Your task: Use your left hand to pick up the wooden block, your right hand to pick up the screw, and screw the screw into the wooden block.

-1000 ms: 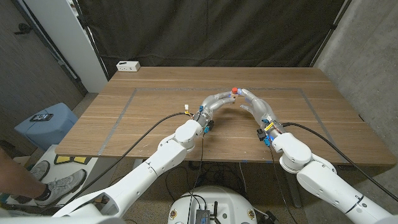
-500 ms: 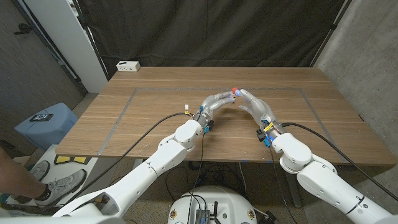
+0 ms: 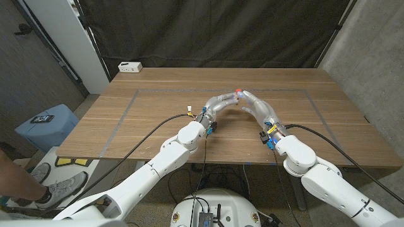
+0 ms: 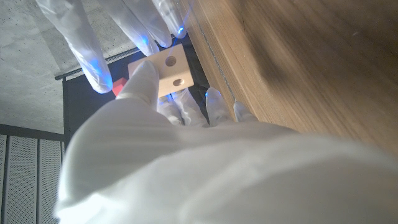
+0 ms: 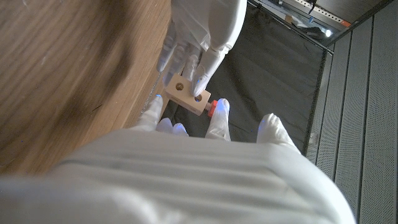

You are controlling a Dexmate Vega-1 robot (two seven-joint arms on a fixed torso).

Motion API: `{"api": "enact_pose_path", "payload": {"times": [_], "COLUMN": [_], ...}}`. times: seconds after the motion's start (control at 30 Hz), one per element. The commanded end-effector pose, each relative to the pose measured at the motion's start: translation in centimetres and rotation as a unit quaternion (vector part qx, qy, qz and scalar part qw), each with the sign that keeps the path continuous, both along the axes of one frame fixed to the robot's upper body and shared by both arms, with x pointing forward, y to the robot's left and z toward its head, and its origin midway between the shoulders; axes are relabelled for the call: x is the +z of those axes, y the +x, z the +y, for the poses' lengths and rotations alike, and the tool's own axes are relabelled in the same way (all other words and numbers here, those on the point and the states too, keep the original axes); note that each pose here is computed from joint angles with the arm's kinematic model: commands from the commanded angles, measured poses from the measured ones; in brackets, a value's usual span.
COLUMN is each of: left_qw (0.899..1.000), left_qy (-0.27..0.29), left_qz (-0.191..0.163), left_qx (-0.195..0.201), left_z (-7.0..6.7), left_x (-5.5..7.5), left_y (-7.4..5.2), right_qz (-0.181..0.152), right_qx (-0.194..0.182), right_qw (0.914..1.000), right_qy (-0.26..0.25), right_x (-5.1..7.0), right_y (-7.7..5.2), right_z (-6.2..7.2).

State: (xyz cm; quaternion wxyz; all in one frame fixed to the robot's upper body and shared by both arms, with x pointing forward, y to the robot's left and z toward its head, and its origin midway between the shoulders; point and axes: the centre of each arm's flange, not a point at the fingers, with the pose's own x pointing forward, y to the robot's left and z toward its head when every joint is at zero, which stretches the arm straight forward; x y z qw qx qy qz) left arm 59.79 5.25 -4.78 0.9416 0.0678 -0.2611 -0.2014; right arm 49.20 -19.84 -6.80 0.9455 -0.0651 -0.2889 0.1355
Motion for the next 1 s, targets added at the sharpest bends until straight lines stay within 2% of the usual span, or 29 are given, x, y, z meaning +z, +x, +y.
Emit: {"api": "enact_pose_path", "payload": {"times": [0.03, 1.0], "left_qw": [1.0, 1.0], "left_qy": [-0.001, 0.002], "left_qz": [-0.001, -0.003], "left_qx": [0.0, -0.002], "left_z": [0.1, 0.0], "left_x": [-0.1, 0.1], "left_y": [-0.1, -0.2], "right_qz": [-0.005, -0.007], "right_qx": [-0.008, -0.017], "right_qw": [0.9999, 0.9997], "right_qy": [0.007, 0.015], "right_x": [0.2, 0.8], "right_y": [-0.2, 0.8], "right_z": [-0.4, -1.7]}}
